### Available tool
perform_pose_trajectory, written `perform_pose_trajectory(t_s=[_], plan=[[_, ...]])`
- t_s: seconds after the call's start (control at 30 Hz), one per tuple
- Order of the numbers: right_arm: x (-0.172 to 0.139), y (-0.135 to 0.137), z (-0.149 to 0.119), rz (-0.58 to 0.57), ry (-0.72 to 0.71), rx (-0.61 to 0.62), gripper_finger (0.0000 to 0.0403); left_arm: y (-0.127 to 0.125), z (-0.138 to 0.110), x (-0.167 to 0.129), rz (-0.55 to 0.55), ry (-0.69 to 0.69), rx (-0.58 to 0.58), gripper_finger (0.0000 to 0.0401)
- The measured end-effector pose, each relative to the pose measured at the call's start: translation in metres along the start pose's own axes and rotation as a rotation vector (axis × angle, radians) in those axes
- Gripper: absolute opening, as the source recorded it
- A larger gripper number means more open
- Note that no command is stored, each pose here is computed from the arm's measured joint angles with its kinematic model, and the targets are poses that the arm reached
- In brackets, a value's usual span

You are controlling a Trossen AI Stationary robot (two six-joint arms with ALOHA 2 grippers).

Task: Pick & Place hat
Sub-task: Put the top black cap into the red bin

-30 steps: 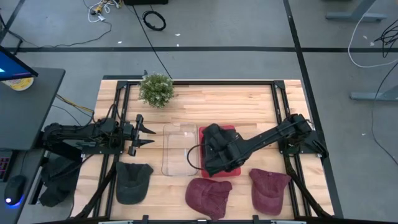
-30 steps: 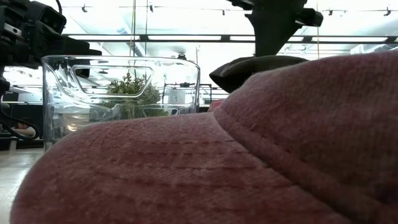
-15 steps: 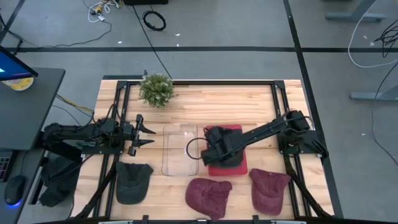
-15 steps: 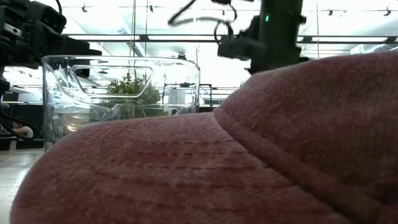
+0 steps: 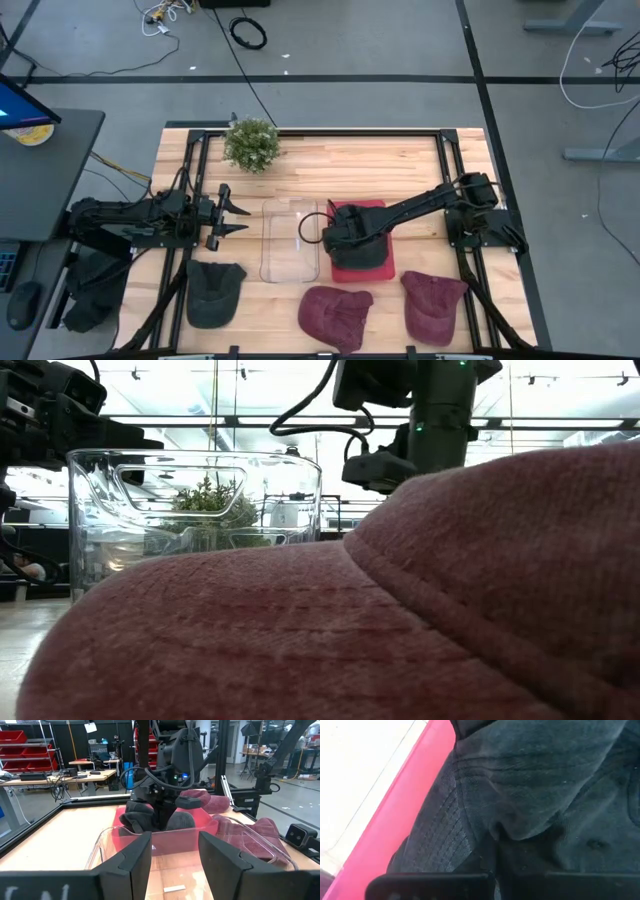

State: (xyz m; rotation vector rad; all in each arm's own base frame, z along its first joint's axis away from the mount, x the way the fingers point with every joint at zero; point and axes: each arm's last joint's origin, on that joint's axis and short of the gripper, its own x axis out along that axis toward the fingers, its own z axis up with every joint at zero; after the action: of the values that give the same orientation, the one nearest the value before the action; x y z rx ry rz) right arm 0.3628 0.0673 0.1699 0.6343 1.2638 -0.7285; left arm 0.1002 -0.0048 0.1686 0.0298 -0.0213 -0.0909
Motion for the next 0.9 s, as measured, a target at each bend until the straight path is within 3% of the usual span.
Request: perform_pose_trajectory(t_s=[0.4,0.9], plan=[[0.005,0.007,0.015,0.118,-0.079,0.015,0.0,0.0,0.0,0.0,0.0,0.0,0.0,0.0167],[0.005,0.007,0.017,0.105,-0.115,-0.07,0.0029,0.0,0.0,0.0,0.0,0.0,0.0,0.0167]])
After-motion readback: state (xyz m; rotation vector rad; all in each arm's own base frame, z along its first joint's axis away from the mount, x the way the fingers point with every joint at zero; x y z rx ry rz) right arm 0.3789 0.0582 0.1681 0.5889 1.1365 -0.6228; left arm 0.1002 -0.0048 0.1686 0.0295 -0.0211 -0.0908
